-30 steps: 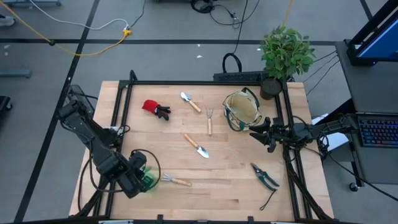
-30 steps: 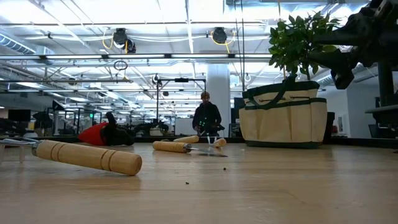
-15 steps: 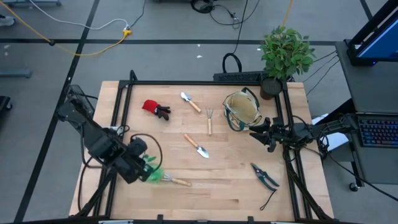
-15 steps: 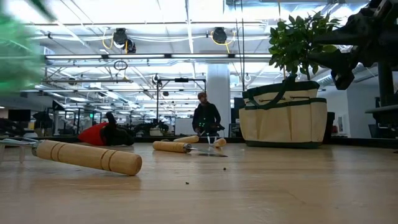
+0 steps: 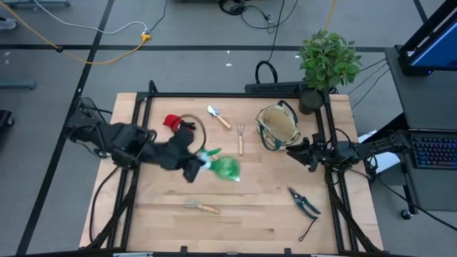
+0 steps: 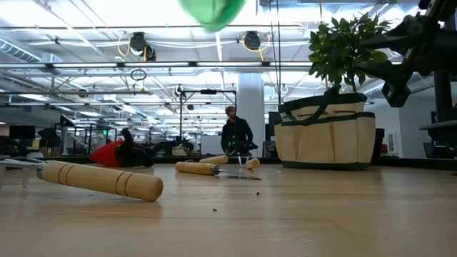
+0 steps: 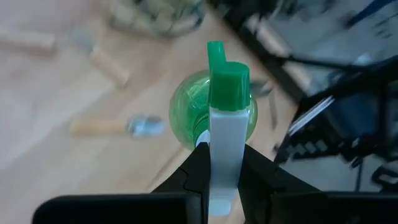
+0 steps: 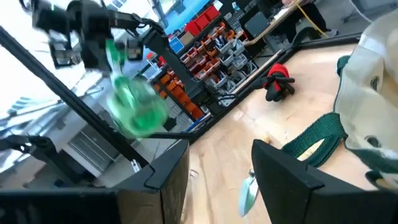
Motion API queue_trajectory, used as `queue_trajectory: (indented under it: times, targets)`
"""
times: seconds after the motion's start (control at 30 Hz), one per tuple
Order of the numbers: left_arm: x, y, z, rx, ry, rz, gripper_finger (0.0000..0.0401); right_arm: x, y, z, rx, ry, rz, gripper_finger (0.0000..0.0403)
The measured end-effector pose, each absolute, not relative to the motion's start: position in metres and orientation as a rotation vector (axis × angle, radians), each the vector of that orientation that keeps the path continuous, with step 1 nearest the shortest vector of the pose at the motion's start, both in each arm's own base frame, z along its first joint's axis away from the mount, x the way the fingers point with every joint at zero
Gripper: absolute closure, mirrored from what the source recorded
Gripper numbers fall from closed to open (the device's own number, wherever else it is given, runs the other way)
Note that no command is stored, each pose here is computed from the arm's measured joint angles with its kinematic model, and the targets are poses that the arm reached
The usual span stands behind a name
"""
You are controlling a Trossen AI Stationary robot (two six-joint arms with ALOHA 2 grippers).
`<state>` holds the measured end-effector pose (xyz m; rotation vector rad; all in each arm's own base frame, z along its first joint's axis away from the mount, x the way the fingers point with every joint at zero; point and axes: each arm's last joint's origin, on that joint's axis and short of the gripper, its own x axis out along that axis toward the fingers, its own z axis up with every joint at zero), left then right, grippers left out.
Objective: Pick & Place Garden tools in Gardening bag
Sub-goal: Put the green spray bottle into the gardening bag
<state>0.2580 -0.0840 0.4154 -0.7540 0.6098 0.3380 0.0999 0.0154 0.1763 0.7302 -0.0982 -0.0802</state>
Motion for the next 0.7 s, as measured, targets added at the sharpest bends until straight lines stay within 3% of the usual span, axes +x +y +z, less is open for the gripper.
queue_trajectory:
  times: [0.27,0.47,0.7]
  targets:
    - [0.298,-0.047,0.422,-0.671,0.418,0.321,0.0346,0.1,0.02,0.176,0.426,-0.049,0.066,0.0236]
    - [0.335,-0.021,0.403,-0.652,0.426,0.299,0.0346,0.1,0.024,0.175,0.31,-0.028,0.185,0.0236]
    - [0.376,0.024,0.388,-0.59,0.452,0.288,0.0346,0.1,0.024,0.174,0.189,-0.026,0.184,0.0236]
